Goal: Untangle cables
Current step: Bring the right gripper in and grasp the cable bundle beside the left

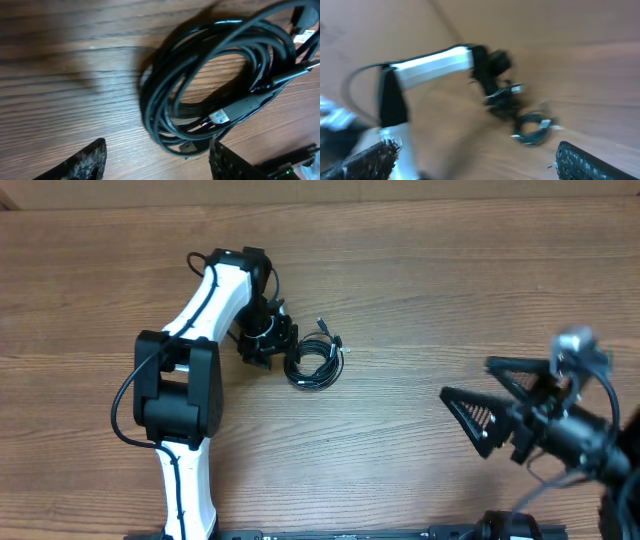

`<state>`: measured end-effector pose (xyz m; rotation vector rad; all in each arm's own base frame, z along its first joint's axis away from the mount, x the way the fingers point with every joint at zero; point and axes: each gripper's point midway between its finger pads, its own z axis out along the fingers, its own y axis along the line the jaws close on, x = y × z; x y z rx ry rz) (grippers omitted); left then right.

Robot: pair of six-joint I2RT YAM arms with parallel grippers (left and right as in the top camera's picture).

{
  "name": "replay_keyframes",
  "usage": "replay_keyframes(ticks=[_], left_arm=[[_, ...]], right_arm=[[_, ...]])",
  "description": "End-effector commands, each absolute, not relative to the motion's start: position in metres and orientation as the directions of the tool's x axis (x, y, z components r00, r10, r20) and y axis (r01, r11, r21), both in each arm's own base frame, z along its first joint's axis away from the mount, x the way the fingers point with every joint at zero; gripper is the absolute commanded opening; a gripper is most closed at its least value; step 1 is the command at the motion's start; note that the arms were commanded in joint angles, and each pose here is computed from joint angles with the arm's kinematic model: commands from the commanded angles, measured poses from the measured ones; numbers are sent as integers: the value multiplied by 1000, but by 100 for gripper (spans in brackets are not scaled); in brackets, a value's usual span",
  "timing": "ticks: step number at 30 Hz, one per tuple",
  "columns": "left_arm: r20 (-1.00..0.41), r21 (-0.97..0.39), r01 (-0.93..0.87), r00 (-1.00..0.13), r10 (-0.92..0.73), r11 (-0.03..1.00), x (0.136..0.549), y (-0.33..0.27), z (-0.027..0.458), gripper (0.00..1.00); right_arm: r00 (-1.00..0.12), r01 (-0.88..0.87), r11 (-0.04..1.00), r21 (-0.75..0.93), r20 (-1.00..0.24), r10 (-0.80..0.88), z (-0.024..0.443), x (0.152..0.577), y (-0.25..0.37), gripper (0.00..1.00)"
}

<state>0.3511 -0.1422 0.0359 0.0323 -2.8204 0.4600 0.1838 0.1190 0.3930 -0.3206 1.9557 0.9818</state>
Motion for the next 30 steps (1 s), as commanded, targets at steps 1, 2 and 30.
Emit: replay_keyframes(ticks=[1,2,30], left_arm=[[270,-231,-109,-962,-44,967,356,-142,30,65],[267,-212,-125,-962,-65,969,356,-140,28,63],[274,-215,-151,-958,-89,965,351,-151,48,4]], right_arm=[[-639,-608,501,616,-754,152,402,180,135,100],[-670,-575,508,641,-725,157,395,187,134,100],[-942,15,767,642,-248,227,260,252,110,88]])
